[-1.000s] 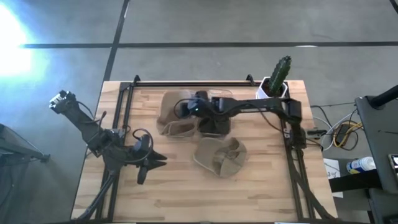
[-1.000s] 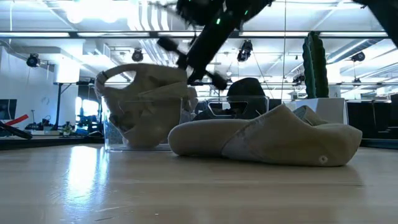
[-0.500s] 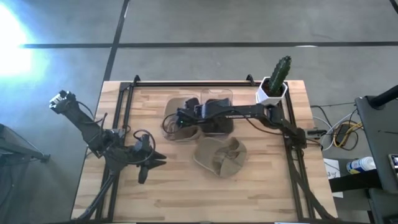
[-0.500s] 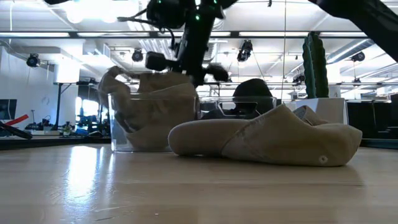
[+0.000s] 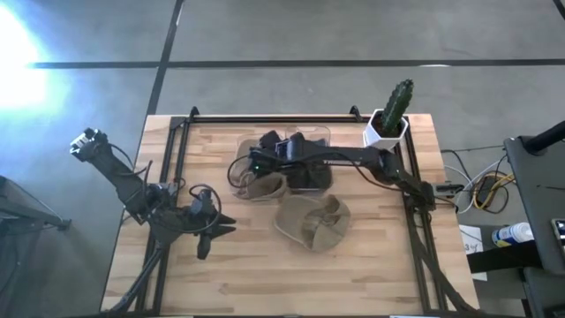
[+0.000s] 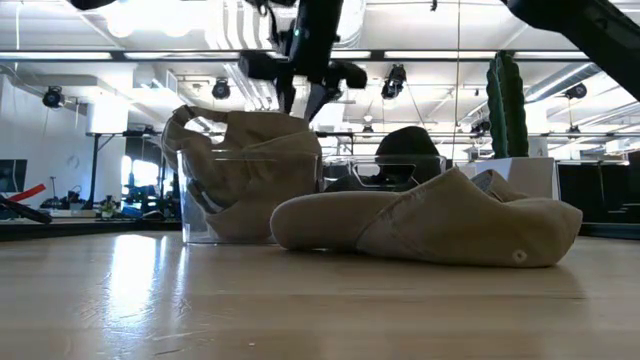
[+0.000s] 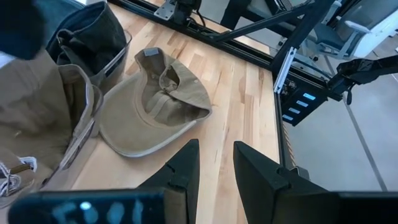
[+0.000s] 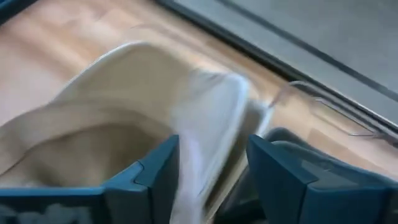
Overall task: Pick & Place hat
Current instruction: Put the brown cap into the left transparent bin
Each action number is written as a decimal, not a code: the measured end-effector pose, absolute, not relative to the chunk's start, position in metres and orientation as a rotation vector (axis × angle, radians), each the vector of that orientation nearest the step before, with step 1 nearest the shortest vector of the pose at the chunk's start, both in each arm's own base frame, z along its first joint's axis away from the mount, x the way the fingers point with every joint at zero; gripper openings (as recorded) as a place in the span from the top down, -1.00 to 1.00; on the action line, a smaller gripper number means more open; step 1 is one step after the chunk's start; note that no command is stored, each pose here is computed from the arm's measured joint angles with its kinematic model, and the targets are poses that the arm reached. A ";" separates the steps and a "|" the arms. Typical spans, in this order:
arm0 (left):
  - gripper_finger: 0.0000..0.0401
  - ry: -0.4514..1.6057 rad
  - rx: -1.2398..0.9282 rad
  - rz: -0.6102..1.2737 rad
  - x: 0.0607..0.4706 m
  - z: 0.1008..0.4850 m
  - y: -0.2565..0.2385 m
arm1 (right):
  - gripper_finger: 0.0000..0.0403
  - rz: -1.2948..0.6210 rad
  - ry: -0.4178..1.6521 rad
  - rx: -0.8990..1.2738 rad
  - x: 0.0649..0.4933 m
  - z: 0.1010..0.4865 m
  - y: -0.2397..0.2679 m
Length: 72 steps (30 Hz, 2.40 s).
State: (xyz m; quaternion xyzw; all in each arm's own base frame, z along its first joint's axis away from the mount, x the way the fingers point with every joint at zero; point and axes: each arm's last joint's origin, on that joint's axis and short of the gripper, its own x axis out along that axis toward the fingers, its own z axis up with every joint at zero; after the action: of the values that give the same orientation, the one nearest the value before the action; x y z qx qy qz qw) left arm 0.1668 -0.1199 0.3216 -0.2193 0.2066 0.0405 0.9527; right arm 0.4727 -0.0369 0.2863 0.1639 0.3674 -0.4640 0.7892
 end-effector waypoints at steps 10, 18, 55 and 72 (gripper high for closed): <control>0.54 0.432 -0.434 0.087 0.166 0.320 -0.119 | 0.12 -0.568 0.999 0.362 0.470 0.288 0.033; 0.54 0.444 -0.424 0.092 0.166 0.319 -0.119 | 0.17 -0.370 1.125 0.281 0.452 0.274 0.118; 0.54 0.516 -0.513 0.146 0.164 0.287 -0.118 | 0.17 -0.573 1.156 0.104 0.419 0.150 0.155; 0.54 0.514 -0.522 0.149 0.164 0.287 -0.118 | 0.92 -0.345 1.188 0.259 0.433 0.175 0.153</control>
State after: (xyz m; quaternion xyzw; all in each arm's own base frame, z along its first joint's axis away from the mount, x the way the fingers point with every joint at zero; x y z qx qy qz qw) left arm 0.1640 -0.1181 0.2869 -0.2548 0.2511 0.0729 0.9310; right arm 0.4328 0.1529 0.1746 0.1211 0.5553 -0.1611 0.8069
